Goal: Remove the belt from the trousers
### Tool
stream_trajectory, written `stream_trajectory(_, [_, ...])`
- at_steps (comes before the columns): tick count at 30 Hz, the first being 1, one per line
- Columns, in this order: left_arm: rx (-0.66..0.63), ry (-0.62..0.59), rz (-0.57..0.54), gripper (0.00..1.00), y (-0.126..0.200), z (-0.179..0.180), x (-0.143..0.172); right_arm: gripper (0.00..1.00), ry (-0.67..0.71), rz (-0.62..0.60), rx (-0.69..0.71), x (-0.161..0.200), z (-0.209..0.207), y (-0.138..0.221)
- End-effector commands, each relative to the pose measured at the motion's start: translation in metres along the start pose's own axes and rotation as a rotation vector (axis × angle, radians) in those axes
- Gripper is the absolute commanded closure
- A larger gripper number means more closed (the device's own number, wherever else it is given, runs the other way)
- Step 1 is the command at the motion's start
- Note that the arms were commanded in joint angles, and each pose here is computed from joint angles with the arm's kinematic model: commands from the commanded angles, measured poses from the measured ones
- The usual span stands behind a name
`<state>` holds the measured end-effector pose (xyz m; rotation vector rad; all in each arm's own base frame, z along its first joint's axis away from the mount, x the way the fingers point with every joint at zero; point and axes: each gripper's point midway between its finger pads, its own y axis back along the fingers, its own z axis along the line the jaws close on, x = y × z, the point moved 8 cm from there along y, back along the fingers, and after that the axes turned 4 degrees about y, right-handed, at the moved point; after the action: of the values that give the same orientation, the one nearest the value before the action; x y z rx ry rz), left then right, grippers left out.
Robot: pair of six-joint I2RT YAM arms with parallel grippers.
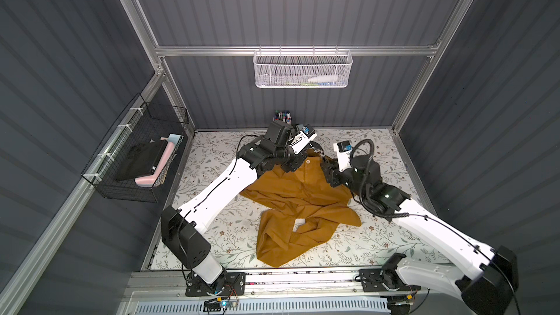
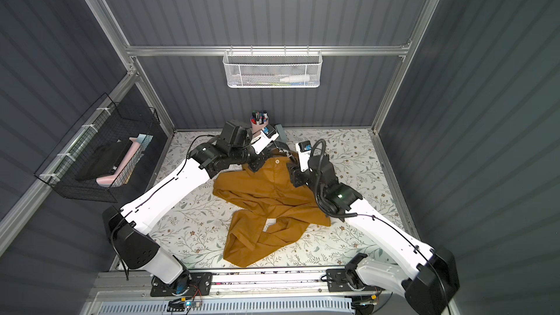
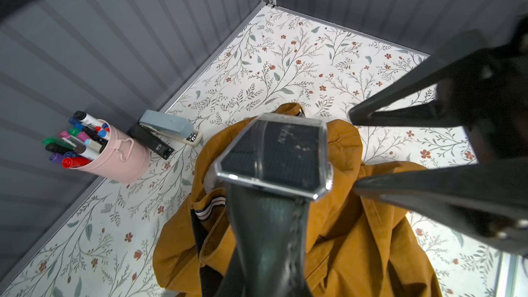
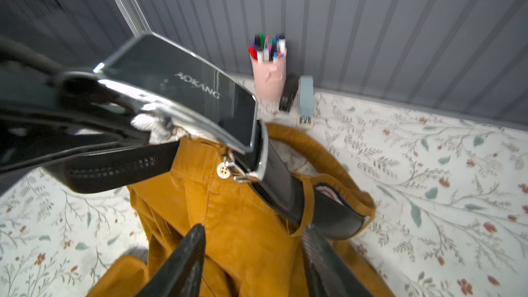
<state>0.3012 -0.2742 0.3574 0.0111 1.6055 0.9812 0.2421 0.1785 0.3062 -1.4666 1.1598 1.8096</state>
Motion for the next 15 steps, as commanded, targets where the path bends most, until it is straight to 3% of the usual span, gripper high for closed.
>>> stream_trajectory(1, [0.023, 0.080, 0.113, 1.00, 0.003, -0.003, 0.006, 0.38, 0.018, -0.209, 0.015, -0.013, -0.004, 0.020])
stream_trajectory(5, [0.058, 0.100, 0.194, 1.00, -0.007, -0.003, 0.008, 0.38, 0.120, -0.309, 0.025, -0.009, -0.006, 0.034])
stream_trajectory(10, [0.115, 0.122, 0.245, 1.00, -0.013, -0.005, 0.005, 0.39, 0.307, -0.267, 0.004, -0.015, 0.000, 0.022])
stream_trajectory(15, [0.136, 0.139, 0.263, 1.00, -0.012, -0.006, 0.002, 0.53, 0.490, -0.216, -0.045, -0.024, 0.009, 0.004])
